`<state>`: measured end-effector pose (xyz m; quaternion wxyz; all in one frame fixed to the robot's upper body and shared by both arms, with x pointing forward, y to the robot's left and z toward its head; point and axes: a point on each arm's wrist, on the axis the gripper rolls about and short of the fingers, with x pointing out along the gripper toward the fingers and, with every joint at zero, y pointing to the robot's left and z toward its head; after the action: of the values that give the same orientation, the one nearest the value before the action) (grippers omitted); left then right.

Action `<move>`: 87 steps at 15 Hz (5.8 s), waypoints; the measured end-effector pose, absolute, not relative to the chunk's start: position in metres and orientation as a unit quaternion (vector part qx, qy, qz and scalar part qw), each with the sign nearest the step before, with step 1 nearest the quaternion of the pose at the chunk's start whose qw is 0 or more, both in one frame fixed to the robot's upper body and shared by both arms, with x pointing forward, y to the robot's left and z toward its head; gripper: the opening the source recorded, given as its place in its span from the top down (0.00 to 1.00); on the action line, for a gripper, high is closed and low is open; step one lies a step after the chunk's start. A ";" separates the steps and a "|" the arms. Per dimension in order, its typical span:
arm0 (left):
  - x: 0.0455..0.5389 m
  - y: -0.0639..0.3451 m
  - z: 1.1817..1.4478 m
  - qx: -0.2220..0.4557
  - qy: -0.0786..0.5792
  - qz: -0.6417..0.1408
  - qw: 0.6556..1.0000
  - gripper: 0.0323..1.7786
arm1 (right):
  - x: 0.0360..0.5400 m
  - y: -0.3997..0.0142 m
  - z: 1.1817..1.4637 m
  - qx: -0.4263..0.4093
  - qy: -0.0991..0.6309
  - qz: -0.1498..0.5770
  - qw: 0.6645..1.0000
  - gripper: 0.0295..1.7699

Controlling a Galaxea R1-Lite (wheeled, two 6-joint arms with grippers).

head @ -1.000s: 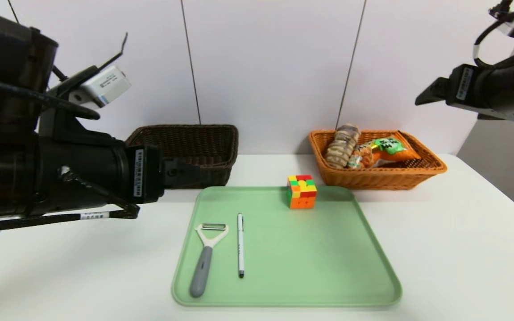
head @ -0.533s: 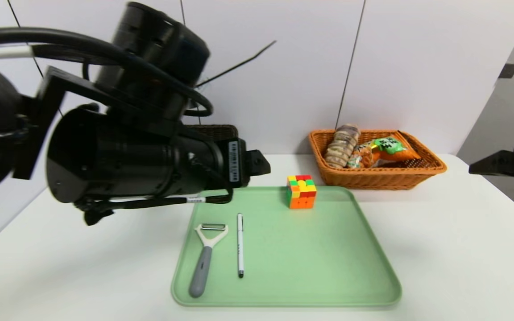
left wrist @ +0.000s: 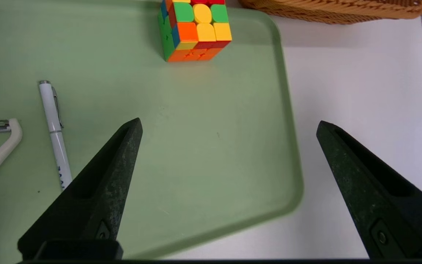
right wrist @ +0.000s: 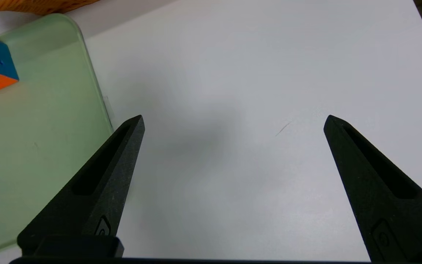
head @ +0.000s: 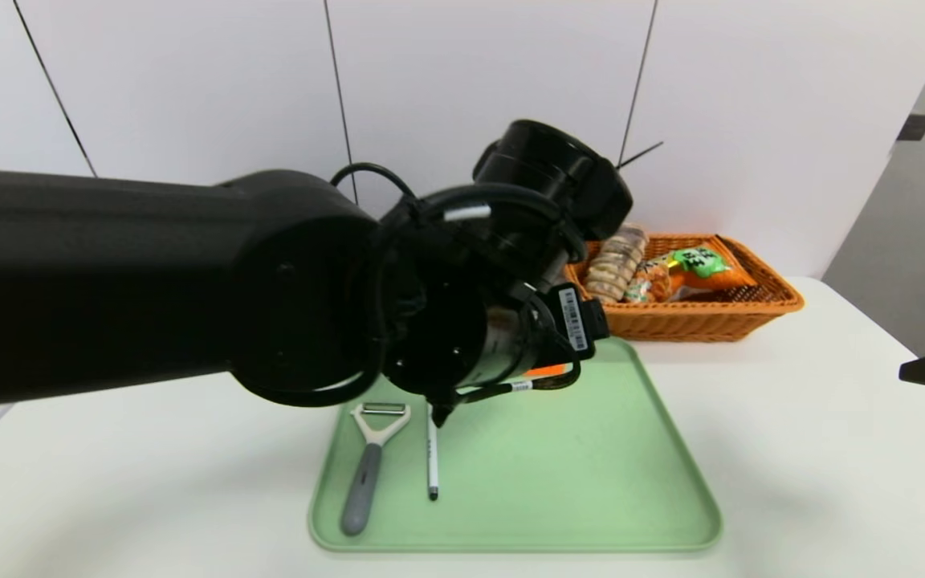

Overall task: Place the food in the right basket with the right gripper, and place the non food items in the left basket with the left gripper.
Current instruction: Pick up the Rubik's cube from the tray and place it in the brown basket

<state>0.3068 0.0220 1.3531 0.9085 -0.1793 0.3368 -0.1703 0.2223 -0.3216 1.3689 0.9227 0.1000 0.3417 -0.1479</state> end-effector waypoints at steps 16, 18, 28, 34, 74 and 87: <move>0.318 -0.055 1.270 -0.035 0.226 -0.110 0.967 0.05 | 0.196 -0.328 1.348 0.114 0.352 -0.162 0.915 0.04; 0.321 -0.060 1.262 -0.034 0.219 -0.110 0.969 0.05 | 0.196 -0.328 1.347 0.115 0.354 -0.159 0.914 0.04; 0.344 -0.062 1.245 -0.030 0.201 -0.078 0.976 0.05 | 0.201 -0.327 1.344 0.122 0.344 -0.150 0.919 0.04; 0.353 -0.064 1.246 -0.040 0.196 -0.073 0.977 0.05 | 0.201 -0.327 1.342 0.121 0.347 -0.147 0.918 0.04; 0.370 -0.022 1.331 -0.022 0.188 -0.076 0.979 0.46 | 0.212 -0.324 1.339 0.130 0.362 -0.126 0.915 0.03; 0.416 0.204 1.434 -0.028 0.233 -0.056 0.970 0.46 | 0.228 -0.321 1.338 0.134 0.358 -0.119 0.916 0.03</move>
<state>0.4163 0.2035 1.4336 0.9705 -0.0281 0.2330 -0.0557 0.2276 -0.3215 1.3378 0.9163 0.1339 0.3583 -0.1187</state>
